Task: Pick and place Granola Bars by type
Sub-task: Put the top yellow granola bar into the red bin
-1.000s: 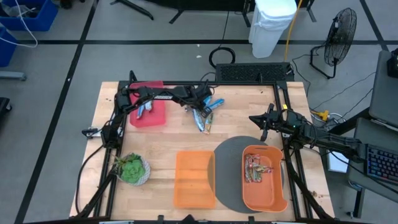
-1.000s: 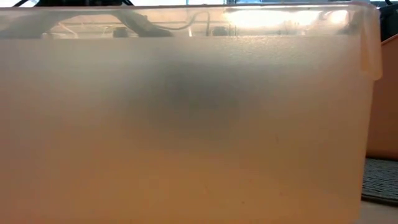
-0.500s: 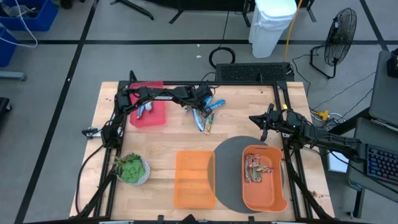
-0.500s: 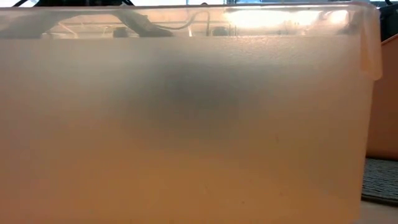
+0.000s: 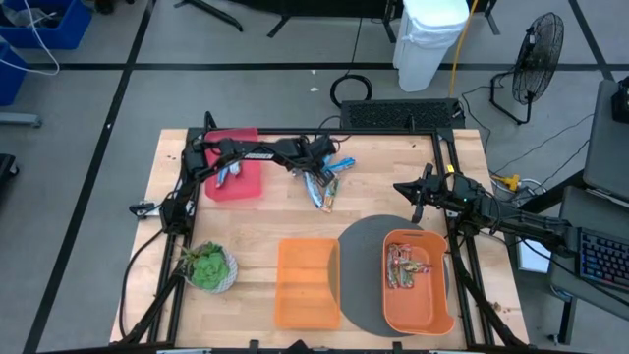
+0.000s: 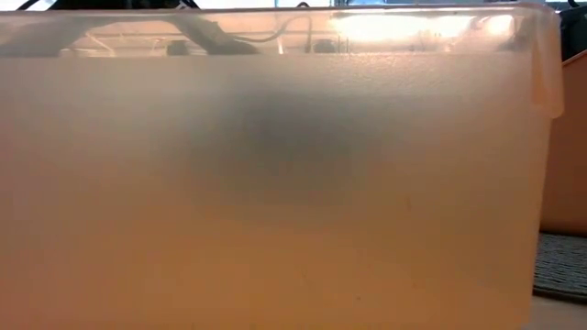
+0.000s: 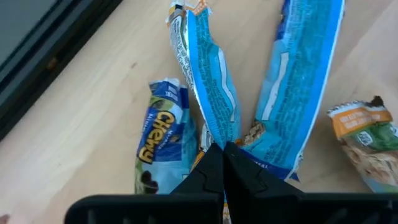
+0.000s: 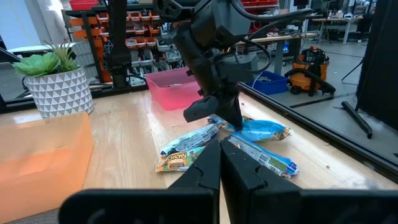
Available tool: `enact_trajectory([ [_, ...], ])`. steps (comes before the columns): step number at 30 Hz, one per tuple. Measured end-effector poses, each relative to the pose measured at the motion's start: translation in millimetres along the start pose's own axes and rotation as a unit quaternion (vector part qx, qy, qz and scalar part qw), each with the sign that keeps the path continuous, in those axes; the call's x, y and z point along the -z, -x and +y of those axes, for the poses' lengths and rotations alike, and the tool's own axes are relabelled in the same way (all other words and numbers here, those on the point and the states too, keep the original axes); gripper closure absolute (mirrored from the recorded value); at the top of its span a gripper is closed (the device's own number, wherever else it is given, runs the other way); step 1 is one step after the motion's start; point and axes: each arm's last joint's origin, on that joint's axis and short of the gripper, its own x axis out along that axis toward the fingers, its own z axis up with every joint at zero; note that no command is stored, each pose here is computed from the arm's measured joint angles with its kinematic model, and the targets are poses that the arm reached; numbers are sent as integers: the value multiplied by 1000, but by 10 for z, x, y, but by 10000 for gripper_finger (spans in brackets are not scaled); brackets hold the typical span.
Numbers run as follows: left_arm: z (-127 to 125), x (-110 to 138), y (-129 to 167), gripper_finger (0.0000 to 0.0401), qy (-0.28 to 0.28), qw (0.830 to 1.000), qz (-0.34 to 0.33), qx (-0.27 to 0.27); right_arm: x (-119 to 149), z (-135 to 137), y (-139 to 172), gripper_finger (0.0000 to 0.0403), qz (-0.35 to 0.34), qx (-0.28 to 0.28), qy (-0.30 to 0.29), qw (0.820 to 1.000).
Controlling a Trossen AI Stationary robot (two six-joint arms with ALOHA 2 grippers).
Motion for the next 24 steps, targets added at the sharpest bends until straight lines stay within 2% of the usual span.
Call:
enact_trajectory([
  [12, -275, 93, 99, 398, -55, 993, -22, -98, 0, 0, 0, 403, 0, 0, 0, 1000],
  [24, -620, 202, 258, 400, -122, 970, -67, -200, 0, 0, 0, 403, 0, 0, 0, 1000],
])
